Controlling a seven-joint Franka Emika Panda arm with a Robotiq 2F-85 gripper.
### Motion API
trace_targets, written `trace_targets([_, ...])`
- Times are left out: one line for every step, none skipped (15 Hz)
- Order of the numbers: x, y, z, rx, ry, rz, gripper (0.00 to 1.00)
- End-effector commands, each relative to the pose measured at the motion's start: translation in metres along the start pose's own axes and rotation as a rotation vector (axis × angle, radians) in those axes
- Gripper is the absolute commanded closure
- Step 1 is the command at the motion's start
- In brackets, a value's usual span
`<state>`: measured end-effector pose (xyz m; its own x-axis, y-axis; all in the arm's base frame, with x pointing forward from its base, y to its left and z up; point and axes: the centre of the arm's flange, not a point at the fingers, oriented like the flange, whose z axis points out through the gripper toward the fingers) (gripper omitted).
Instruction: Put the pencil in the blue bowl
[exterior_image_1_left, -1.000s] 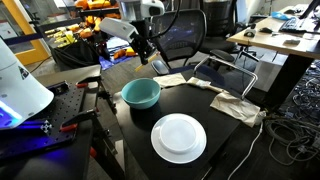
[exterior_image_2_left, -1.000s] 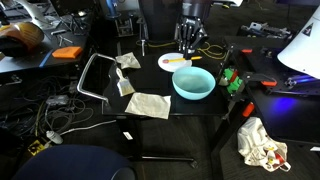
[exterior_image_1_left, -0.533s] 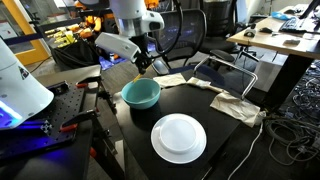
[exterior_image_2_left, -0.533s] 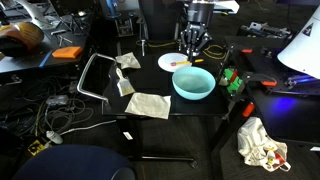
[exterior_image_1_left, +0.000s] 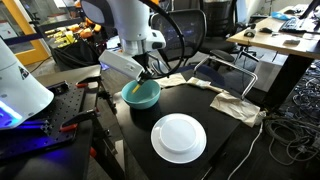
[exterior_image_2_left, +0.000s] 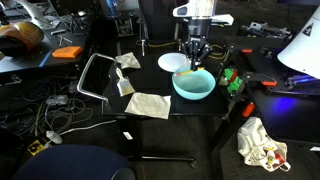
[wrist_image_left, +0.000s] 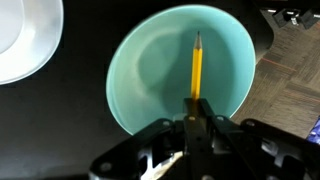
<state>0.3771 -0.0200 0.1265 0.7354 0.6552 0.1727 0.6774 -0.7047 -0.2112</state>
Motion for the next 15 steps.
trace_targets([0.003, 0.013, 0.016, -0.008, 0.039, -0.008, 0.98])
trace_targets([0.004, 0.016, 0.019, -0.009, 0.047, -0.006, 0.98])
trace_targets([0.005, 0.018, 0.021, -0.007, 0.050, -0.002, 0.98])
trace_targets([0.006, 0.021, 0.023, -0.011, 0.053, 0.009, 0.97])
trace_targets([0.006, 0.023, 0.024, -0.012, 0.059, 0.022, 0.67])
trace_targets([0.006, 0.025, 0.025, -0.013, 0.061, 0.031, 0.65])
trace_targets([0.006, 0.027, 0.026, -0.015, 0.062, 0.043, 0.59])
trace_targets([0.006, 0.028, 0.026, -0.016, 0.062, 0.048, 0.51])
trace_targets([0.006, 0.029, 0.027, -0.017, 0.061, 0.052, 0.44])
trace_targets([0.006, 0.029, 0.027, -0.019, 0.061, 0.052, 0.35])
trace_targets([0.006, 0.030, 0.027, -0.022, 0.061, 0.054, 0.29])
trace_targets([0.007, 0.030, 0.026, -0.026, 0.062, 0.056, 0.22])
trace_targets([0.007, 0.030, 0.024, -0.032, 0.065, 0.057, 0.14])
trace_targets([0.008, 0.030, 0.022, -0.036, 0.067, 0.056, 0.07])
trace_targets([0.008, 0.030, 0.020, -0.040, 0.068, 0.055, 0.01])
